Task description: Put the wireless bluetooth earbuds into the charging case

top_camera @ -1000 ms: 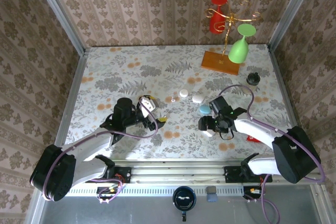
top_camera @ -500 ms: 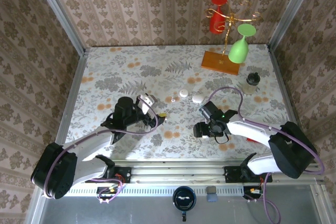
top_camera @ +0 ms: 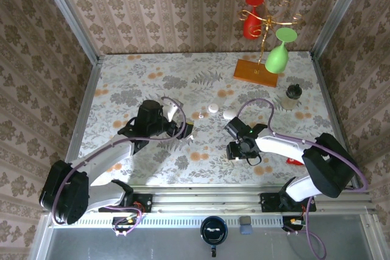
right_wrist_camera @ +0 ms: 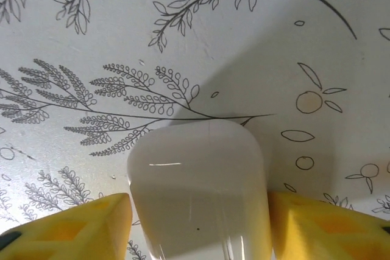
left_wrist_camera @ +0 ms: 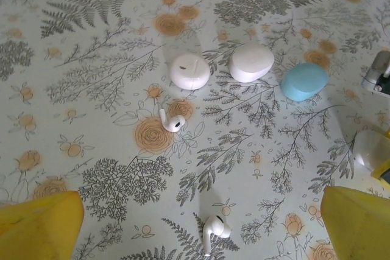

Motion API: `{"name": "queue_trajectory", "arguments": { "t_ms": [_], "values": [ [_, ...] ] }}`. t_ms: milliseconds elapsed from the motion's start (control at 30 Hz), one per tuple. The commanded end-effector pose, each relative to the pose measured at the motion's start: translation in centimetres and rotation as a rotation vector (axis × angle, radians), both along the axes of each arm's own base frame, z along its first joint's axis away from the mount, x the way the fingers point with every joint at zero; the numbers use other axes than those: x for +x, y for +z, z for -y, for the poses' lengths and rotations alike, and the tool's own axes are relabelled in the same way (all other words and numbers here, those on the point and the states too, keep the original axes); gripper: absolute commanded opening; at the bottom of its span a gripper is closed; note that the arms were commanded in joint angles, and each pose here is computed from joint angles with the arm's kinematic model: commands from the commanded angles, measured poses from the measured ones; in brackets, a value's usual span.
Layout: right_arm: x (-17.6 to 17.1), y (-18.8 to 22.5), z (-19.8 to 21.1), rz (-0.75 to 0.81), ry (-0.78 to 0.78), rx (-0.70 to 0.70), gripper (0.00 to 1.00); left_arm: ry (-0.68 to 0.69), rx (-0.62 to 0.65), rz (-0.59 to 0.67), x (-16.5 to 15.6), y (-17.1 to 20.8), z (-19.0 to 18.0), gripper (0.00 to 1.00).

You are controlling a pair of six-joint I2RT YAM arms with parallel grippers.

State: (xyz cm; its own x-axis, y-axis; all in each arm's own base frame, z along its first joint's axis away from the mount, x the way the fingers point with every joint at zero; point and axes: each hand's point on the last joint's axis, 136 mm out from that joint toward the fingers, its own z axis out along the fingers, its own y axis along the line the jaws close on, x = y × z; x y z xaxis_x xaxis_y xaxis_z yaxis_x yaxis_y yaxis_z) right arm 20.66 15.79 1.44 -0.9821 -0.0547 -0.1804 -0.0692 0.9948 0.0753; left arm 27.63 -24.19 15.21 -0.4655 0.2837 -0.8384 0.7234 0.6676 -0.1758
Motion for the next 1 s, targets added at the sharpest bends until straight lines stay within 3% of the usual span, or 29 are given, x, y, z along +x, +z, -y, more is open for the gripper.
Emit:
{"name": "queue_trajectory", "arguments": {
  "t_ms": [0,200,367,400,467,533,600,733,967],
  "values": [
    [-1.1,-0.4,0.8,-0.054,0.031,-0.069,0.54,0.096,-0.028,-0.108,0.4,-0.2,-0.8,1.00],
    [-0.5,1.1,0.3,-0.012,0.080,-0.062,0.43,0.136,-0.088,-0.180,0.2,0.0,-0.9,1.00],
    [1.4,3.9,-1.2,0.147,0.182,0.027,0.40,0.087,-0.143,-0.237,-0.5,0.8,0.0,1.00],
    [1.7,4.5,-1.6,0.181,0.209,0.046,0.39,0.086,-0.164,-0.248,-0.6,1.1,0.1,0.95],
    [2.7,6.4,-2.6,0.268,0.275,0.083,0.39,0.061,-0.226,-0.301,-1.1,2.0,0.5,0.89],
    [3.2,8.0,-3.6,0.349,0.375,0.112,0.38,0.031,-0.258,-0.329,-1.6,3.0,0.8,0.98],
    [3.9,9.8,-4.8,0.440,0.451,0.157,0.38,-0.027,-0.282,-0.327,-2.4,4.0,1.1,1.00],
    [4.5,13.3,-6.8,0.629,0.657,0.193,0.38,-0.060,-0.285,-0.389,-3.7,4.9,1.0,0.95],
    [4.2,16.3,-8.8,0.769,0.977,0.131,0.39,-0.156,-0.324,-0.406,-6.2,6.5,2.7,0.83]
  ]
}}
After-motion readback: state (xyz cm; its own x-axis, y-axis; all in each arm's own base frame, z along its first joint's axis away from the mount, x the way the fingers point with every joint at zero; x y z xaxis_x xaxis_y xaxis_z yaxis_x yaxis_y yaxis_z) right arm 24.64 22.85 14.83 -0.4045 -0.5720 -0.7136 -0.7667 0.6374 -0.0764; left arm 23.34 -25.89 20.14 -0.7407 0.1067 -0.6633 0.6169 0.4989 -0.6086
